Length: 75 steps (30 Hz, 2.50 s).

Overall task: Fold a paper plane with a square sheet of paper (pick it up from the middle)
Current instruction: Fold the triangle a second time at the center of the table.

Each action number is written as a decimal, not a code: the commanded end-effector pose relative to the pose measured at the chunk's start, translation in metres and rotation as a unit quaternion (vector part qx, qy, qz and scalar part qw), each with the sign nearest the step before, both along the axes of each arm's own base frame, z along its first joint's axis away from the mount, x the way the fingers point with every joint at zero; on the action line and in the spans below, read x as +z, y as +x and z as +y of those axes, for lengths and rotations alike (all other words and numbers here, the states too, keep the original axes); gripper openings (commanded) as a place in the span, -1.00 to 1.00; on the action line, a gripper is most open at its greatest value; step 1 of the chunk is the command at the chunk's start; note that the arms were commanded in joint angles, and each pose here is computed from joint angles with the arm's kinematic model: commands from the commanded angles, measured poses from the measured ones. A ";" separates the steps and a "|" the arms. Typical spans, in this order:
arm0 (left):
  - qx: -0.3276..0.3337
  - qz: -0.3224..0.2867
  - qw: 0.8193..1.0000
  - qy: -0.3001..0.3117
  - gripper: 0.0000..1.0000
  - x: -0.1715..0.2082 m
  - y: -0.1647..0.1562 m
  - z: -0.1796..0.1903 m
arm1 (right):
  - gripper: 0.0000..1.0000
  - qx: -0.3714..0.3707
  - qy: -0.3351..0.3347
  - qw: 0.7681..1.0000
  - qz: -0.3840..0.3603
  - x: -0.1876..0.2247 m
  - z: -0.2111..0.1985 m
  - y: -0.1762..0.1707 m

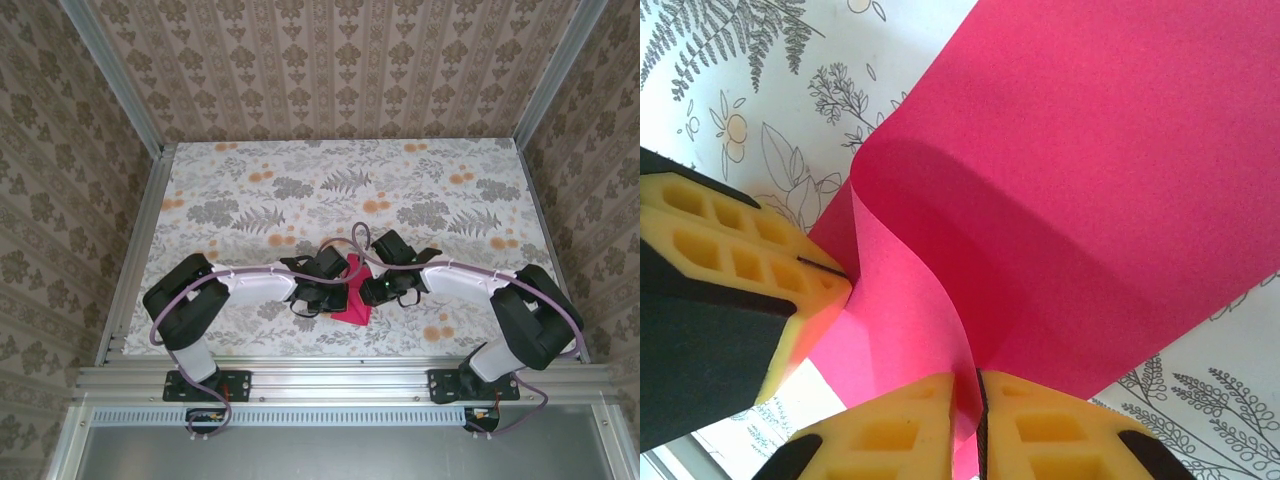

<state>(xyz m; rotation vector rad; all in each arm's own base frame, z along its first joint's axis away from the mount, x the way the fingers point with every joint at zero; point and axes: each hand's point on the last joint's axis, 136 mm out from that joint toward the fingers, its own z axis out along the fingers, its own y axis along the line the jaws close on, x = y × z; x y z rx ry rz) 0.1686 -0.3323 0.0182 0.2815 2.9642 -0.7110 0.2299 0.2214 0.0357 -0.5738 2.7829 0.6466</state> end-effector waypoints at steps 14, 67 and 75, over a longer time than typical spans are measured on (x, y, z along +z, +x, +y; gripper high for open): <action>-0.011 0.002 0.999 0.050 -0.92 -0.015 -0.005 0.014 | -0.67 -0.011 -0.003 1.000 0.018 0.002 -0.006 -0.006; -0.027 -0.002 0.998 0.049 -0.91 -0.010 -0.006 0.005 | -0.64 -0.039 -0.062 0.997 0.029 -0.018 -0.020 0.002; -0.027 -0.003 0.998 0.050 -0.91 -0.009 -0.006 0.005 | -0.64 -0.046 -0.067 0.996 0.030 -0.018 -0.023 0.001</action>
